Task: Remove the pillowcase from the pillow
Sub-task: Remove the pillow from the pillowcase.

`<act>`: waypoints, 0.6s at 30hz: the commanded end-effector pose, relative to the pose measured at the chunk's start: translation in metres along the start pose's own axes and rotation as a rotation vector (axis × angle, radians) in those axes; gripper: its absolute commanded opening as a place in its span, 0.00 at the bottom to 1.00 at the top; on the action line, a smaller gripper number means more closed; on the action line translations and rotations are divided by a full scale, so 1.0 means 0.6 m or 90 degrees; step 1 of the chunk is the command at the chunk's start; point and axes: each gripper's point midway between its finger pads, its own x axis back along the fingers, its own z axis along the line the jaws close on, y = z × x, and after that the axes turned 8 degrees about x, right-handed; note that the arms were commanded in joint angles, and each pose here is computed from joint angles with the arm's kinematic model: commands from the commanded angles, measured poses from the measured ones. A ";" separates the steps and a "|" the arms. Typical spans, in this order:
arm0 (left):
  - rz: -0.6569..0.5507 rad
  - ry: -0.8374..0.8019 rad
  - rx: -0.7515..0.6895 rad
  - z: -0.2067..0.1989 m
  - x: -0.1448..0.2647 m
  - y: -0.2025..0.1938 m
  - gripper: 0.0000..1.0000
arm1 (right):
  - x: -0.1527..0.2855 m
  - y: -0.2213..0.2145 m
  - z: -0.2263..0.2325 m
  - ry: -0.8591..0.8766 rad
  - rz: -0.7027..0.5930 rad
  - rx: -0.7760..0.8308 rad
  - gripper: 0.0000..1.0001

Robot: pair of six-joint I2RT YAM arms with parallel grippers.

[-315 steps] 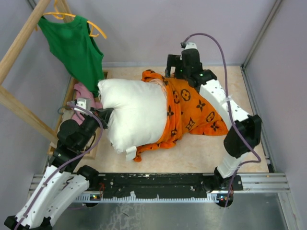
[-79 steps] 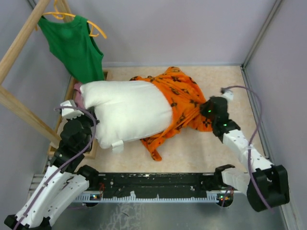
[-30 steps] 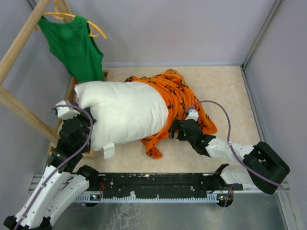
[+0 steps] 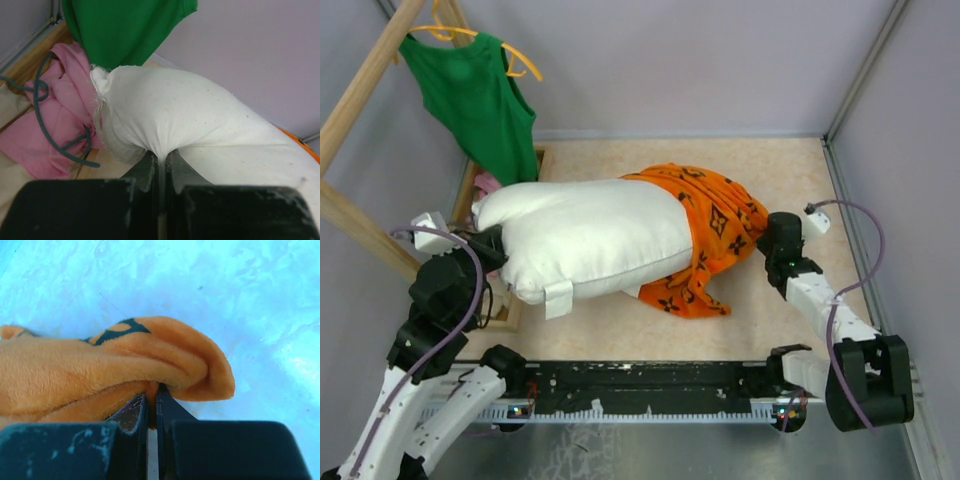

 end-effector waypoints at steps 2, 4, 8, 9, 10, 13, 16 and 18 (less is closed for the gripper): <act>-0.146 -0.029 0.054 -0.060 0.017 0.156 0.00 | -0.013 0.125 0.027 -0.019 -0.117 -0.058 0.00; -0.124 -0.070 0.032 -0.103 -0.002 0.155 0.00 | 0.001 0.121 0.084 0.079 -0.102 0.003 0.00; -0.072 -0.166 -0.008 -0.197 -0.031 0.152 0.00 | 0.077 0.108 0.187 0.243 -0.120 0.139 0.07; -0.061 -0.183 -0.011 -0.218 -0.037 0.155 0.00 | 0.092 0.111 0.202 0.266 -0.124 0.153 0.27; -0.055 -0.199 -0.013 -0.237 -0.042 0.158 0.00 | 0.104 0.113 0.214 0.289 -0.118 0.163 0.54; -0.056 -0.232 -0.013 -0.283 -0.059 0.173 0.00 | 0.132 0.119 0.241 0.341 -0.088 0.188 0.99; -0.080 -0.243 -0.029 -0.322 -0.083 0.198 0.00 | 0.173 0.121 0.253 0.406 -0.090 0.189 0.99; -0.094 -0.250 -0.047 -0.344 -0.100 0.209 0.00 | 0.208 0.121 0.250 0.449 -0.114 0.181 0.99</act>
